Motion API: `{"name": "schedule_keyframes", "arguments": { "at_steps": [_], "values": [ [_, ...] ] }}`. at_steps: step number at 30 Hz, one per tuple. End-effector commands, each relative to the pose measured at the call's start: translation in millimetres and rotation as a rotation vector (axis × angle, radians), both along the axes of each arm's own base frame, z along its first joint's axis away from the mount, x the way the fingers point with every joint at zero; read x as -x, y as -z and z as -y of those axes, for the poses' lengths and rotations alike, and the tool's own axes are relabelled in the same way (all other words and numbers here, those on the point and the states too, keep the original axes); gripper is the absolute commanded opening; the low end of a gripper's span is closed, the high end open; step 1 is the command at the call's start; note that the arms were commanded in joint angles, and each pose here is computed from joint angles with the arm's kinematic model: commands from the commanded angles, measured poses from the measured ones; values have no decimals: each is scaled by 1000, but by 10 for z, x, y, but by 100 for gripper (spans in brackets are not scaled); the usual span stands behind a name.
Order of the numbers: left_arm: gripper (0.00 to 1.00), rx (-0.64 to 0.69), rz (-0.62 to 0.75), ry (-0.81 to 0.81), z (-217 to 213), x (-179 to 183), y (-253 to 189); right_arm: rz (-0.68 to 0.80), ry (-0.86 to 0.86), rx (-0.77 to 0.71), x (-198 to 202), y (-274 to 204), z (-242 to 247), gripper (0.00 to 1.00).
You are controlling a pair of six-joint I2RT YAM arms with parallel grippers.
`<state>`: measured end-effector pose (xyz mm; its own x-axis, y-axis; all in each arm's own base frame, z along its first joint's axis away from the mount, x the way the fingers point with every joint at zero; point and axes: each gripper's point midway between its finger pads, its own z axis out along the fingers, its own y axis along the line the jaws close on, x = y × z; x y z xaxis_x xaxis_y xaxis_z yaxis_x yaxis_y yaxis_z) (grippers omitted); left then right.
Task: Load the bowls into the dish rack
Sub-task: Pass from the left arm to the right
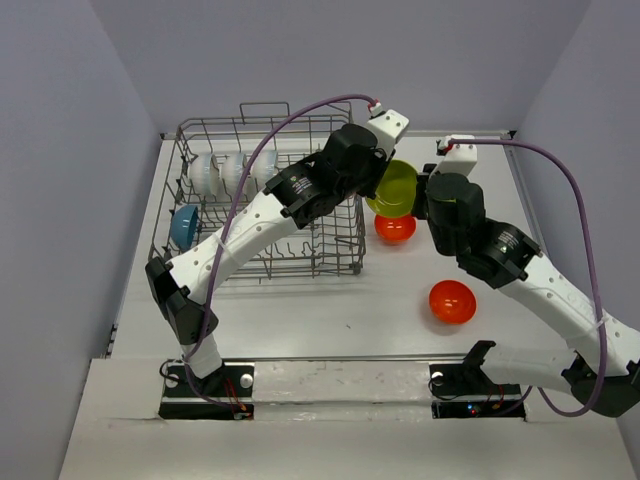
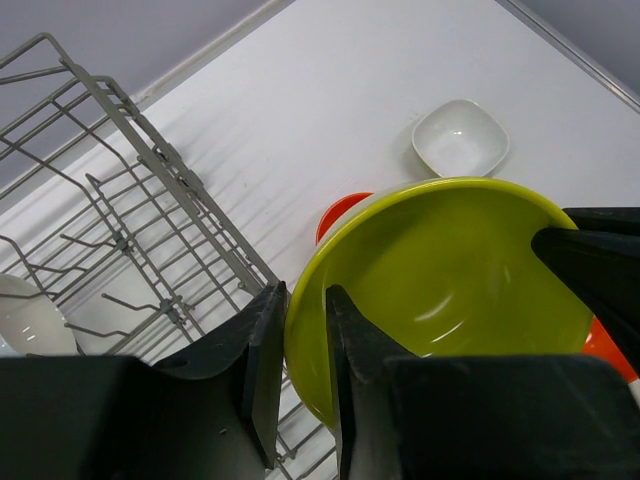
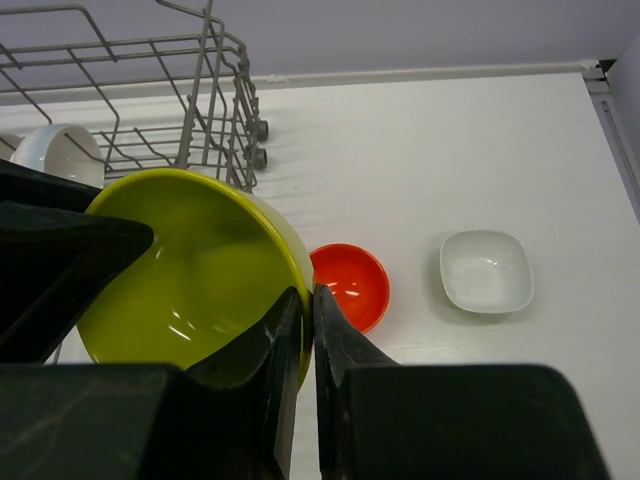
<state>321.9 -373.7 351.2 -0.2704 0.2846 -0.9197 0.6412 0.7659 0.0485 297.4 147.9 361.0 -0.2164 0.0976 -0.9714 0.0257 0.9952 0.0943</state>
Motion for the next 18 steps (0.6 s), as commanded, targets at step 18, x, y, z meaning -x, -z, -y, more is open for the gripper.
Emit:
{"name": "schedule_keyframes", "arguments": {
  "at_steps": [18],
  "values": [
    [43, 75, 111, -21, -101, 21, -490, 72, -1, -119, 69, -403, 35, 1]
  ]
}}
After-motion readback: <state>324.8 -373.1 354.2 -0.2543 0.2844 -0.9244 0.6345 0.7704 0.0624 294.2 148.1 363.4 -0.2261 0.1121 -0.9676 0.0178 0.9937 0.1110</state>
